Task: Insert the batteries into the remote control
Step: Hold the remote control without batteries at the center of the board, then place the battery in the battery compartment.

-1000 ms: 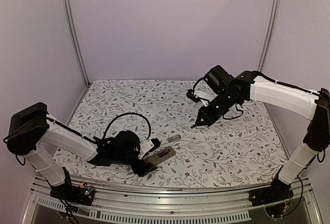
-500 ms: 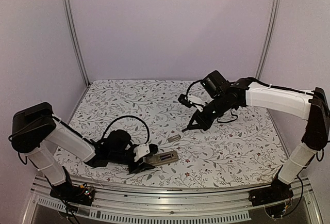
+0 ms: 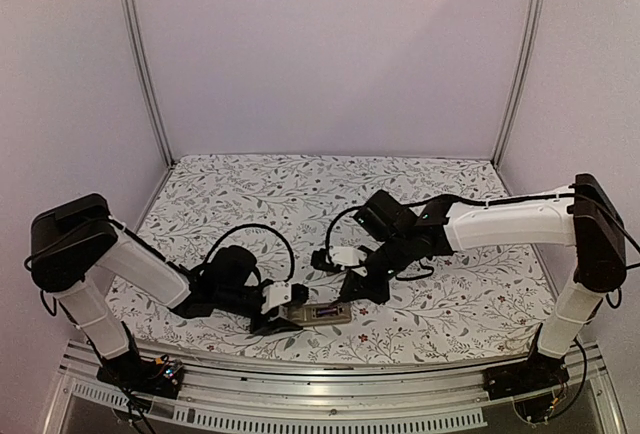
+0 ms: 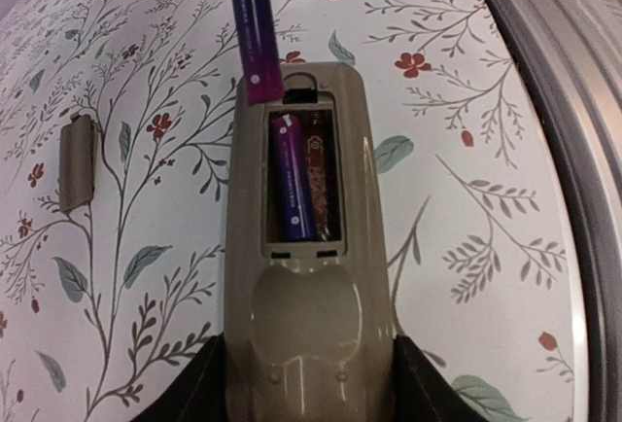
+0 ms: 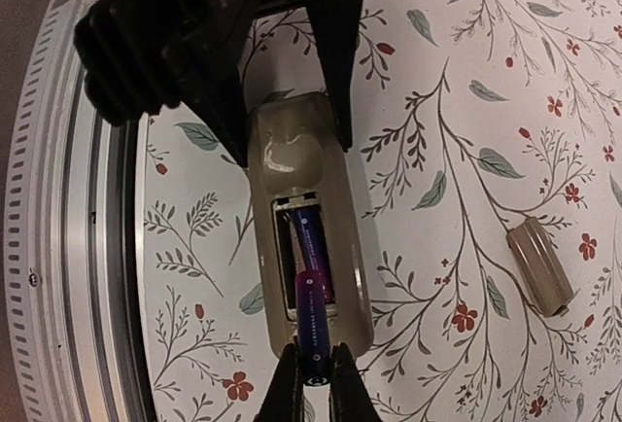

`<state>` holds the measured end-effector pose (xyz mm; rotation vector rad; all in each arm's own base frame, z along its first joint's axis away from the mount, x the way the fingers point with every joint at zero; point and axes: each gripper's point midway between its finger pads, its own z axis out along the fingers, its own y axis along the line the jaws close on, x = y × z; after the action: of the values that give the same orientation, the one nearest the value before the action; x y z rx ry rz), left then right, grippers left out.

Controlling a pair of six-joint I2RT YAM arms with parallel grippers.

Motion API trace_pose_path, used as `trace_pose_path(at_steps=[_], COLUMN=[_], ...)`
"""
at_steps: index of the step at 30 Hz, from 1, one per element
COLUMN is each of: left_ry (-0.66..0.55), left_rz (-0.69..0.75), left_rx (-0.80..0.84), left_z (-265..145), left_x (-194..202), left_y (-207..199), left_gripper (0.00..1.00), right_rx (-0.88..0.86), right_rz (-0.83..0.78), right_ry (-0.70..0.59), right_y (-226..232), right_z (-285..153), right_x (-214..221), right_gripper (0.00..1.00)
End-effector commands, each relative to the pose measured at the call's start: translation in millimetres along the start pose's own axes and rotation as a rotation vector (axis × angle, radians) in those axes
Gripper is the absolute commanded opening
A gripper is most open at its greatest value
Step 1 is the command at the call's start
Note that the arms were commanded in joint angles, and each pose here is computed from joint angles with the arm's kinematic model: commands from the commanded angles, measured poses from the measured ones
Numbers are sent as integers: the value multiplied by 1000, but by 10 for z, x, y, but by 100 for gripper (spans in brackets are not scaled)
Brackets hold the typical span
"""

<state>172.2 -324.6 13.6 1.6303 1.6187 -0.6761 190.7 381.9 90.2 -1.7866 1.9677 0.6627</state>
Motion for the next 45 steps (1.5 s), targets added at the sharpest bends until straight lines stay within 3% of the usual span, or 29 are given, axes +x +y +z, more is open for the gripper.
trace_pose_path(at_steps=[1,6,12,19,38,45], left_ry=[24,14,36,33,3,-10], left_rz=[-13,-5,-72,-124,-108,-90], left_rx=[17,13,-16,-42,-42,-39], left_z=[45,27,-11,-40,-42,-49], left_x=[12,-18,-8,11,17,10], left_y=[35,35,82,96,61,49], left_gripper=[61,75,78,68,61,57], right_rx=[-10,9,27,51,36,32], right_rz=[-46,-50,-46,-94,-230,-257], right_ry=[9,17,44,78,161,252], right_y=[65,26,-4,-69,22,65], right_z=[119,164,202,250,259,436], right_x=[69,85,158,219,333,489], right_gripper=[0,0,0,0,0,0])
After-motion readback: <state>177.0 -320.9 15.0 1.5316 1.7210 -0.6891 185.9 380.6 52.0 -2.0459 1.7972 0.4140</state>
